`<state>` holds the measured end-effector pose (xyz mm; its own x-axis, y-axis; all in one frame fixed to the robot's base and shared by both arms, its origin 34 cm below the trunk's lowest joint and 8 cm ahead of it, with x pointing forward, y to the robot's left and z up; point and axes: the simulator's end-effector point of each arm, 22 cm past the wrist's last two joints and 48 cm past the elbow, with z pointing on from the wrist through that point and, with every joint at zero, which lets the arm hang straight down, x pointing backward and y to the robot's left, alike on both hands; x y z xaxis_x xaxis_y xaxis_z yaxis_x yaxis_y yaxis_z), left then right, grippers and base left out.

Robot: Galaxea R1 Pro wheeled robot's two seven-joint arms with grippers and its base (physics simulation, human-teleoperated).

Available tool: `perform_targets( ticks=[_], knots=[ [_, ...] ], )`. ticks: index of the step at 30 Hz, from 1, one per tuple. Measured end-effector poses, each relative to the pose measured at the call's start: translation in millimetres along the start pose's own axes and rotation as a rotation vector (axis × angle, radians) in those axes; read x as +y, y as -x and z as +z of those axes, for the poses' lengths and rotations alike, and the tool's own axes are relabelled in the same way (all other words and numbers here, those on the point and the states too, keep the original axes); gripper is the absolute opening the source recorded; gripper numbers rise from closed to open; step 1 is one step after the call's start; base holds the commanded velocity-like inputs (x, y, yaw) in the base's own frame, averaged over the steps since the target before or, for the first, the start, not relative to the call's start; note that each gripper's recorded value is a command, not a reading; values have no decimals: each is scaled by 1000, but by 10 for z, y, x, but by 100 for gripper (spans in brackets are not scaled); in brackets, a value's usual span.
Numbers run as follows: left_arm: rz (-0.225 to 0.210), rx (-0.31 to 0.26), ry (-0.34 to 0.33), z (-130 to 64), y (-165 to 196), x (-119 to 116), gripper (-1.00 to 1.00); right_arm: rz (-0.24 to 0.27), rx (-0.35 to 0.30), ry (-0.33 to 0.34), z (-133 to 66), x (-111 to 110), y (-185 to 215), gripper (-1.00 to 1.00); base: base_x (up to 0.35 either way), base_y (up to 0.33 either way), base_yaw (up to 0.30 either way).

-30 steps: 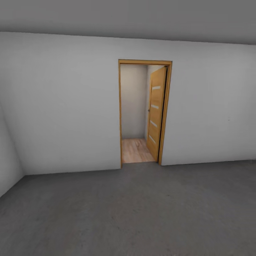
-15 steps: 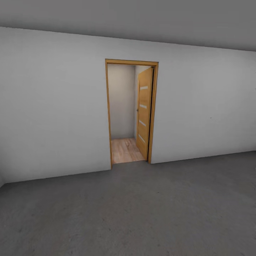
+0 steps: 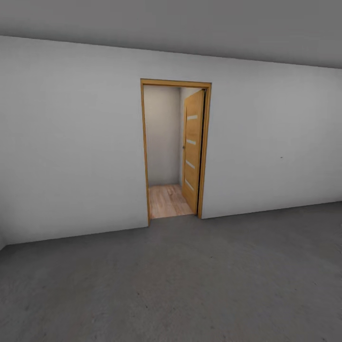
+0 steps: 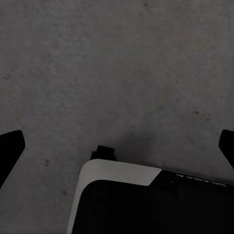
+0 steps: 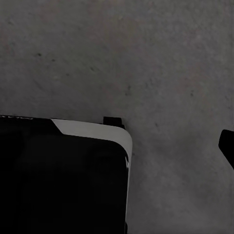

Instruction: Move the two storage containers from the living room to the garage. In the garage, place one container on the floor and stack the other container on top of it (either order is fine).

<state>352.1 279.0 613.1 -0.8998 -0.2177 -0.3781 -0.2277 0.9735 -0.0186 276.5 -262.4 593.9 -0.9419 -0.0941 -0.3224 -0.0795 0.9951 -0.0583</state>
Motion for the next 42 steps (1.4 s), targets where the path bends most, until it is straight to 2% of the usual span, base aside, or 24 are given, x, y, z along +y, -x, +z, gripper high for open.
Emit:
perform_targets(
  ticks=[6,10,19,28,42],
  knots=[
    [2,9,-40,-13,-54,-247,100,-1,0,1,-1,7,0,100,74,0,0],
    [15,14,-50,-18,-69,-303,100,-2,0,1,-2,8,-2,100,271,0,0],
    [28,10,-53,-19,-57,-319,100,-8,-2,1,-2,0,2,100,317,-8,0],
    [3,20,-33,-16,-79,-254,100,-9,-1,0,-2,-4,-1,100,313,-26,0],
    [1,28,-32,-20,-125,-256,100,-8,-2,-3,-2,-21,1,100,313,0,0]
  ],
)
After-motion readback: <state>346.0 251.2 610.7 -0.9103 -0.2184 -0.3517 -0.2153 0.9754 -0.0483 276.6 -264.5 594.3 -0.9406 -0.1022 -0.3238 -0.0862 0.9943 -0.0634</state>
